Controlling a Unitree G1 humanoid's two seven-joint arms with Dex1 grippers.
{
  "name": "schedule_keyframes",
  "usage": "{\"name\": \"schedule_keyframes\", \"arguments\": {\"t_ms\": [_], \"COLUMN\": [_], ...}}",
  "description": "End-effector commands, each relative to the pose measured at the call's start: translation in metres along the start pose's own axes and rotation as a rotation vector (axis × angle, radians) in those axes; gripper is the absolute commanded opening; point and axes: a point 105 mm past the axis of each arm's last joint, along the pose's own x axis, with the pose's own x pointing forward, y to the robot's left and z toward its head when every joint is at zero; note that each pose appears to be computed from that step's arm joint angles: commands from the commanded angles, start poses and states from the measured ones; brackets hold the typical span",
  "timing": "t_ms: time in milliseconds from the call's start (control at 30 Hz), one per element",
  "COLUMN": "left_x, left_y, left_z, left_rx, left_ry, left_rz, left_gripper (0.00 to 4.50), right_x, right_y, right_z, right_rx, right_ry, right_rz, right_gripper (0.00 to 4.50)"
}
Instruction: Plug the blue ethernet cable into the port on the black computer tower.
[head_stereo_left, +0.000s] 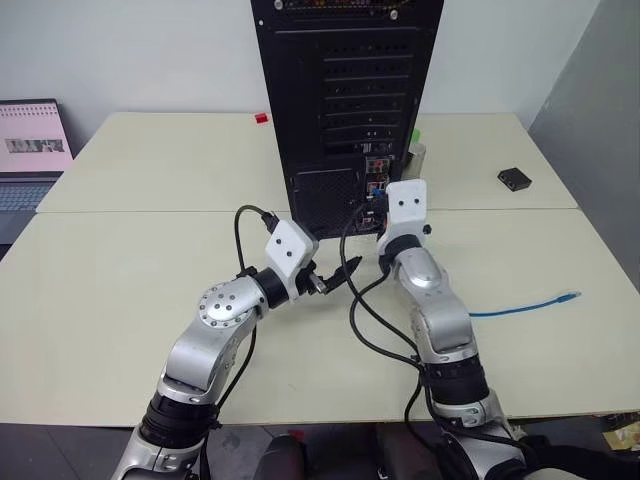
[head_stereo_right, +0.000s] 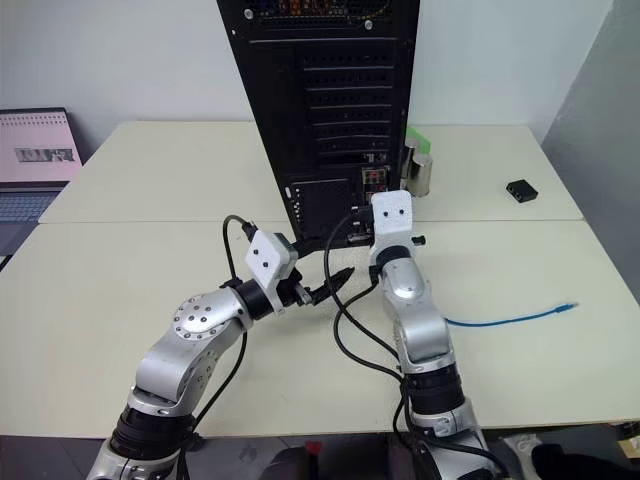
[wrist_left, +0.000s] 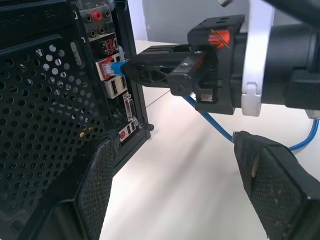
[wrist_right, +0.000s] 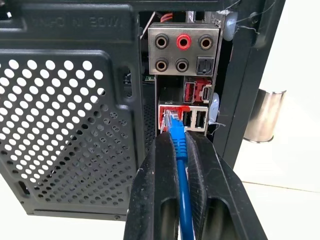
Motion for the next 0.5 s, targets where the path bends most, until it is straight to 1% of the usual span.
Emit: {"name": "schedule_keyframes", "arguments": {"t_ms": [33,133,200,333,500], "left_x": [-0.006,-0.010,-0.011,-0.012,-0.017], "left_y": [0.014,0.030,0.036,0.036,0.036], "left_z": [0.011,0.009,0.010,0.015,0.019], "left_rx": [0.035,0.040,0.038,0.031,0.027], "left_ry": [-0.025,-0.005,-0.005,0.000,0.025], "left_rz": [0.055,0.129,0.145,0.124,0.045], "left_gripper": [3.84,3.84,3.84,3.84,3.84], "right_x": [0.000,0.000,0.000,0.001,0.006], "right_y": [0.016,0.025,0.031,0.041,0.047], "right_z": [0.030,0.034,0.037,0.040,0.043], "right_rx": [0.062,0.073,0.077,0.080,0.078], "right_ry": [-0.076,-0.080,-0.084,-0.089,-0.095], "right_rz": [0.039,0.063,0.079,0.105,0.120], "right_gripper": [0.00,0.00,0.00,0.00,0.00]}}
